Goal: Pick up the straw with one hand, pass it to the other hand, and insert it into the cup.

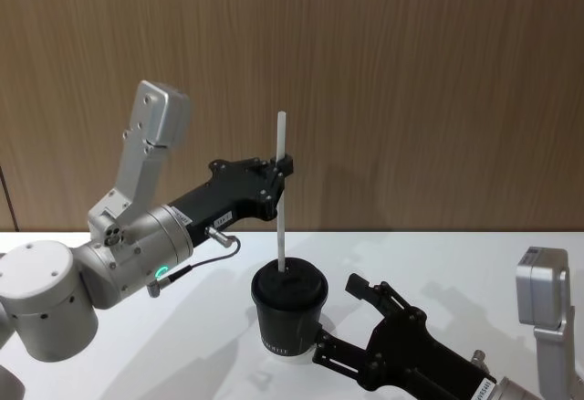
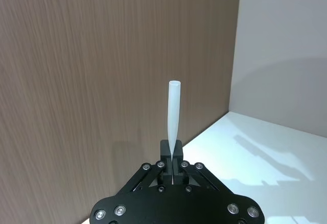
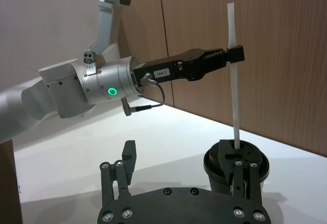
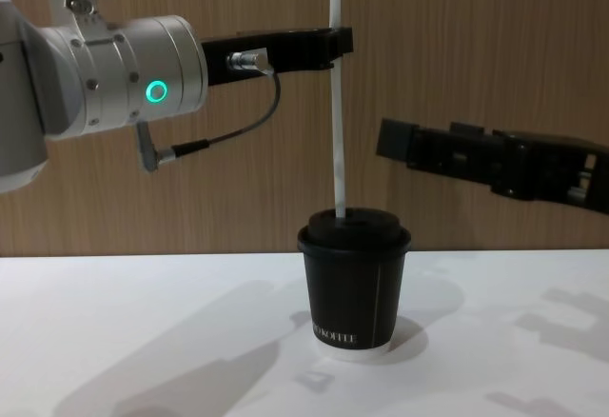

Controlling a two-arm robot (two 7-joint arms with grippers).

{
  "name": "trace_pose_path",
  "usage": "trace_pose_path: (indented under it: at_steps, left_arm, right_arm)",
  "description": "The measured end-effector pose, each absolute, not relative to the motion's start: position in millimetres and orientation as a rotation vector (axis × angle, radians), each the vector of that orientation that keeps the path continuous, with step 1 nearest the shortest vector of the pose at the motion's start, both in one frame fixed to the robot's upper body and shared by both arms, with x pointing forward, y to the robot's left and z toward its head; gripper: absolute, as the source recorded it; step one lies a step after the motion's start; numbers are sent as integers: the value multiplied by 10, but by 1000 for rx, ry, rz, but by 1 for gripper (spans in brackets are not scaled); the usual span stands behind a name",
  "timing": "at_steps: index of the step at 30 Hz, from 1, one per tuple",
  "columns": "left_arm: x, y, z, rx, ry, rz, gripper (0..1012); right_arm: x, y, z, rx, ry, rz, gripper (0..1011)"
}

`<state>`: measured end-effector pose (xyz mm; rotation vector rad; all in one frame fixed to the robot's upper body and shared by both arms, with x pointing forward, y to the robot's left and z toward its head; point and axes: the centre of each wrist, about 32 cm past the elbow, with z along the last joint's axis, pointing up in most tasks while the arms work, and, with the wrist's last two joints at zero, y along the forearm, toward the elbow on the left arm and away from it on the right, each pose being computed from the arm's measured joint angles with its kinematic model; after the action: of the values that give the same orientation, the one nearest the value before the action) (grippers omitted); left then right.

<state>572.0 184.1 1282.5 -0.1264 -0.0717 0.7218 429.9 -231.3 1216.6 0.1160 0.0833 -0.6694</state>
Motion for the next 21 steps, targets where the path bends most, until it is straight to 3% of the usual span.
trace_pose_path:
  at_steps: [9, 21]
  left_arm:
    - [5727, 1834, 12786, -118, -60, 729, 23]
    - [5720, 1847, 12740, -105, -49, 739, 355]
  right_arm:
    - [4299, -2313, 12166, 116, 83, -669, 1001]
    - [4299, -2313, 12166, 116, 83, -669, 1001]
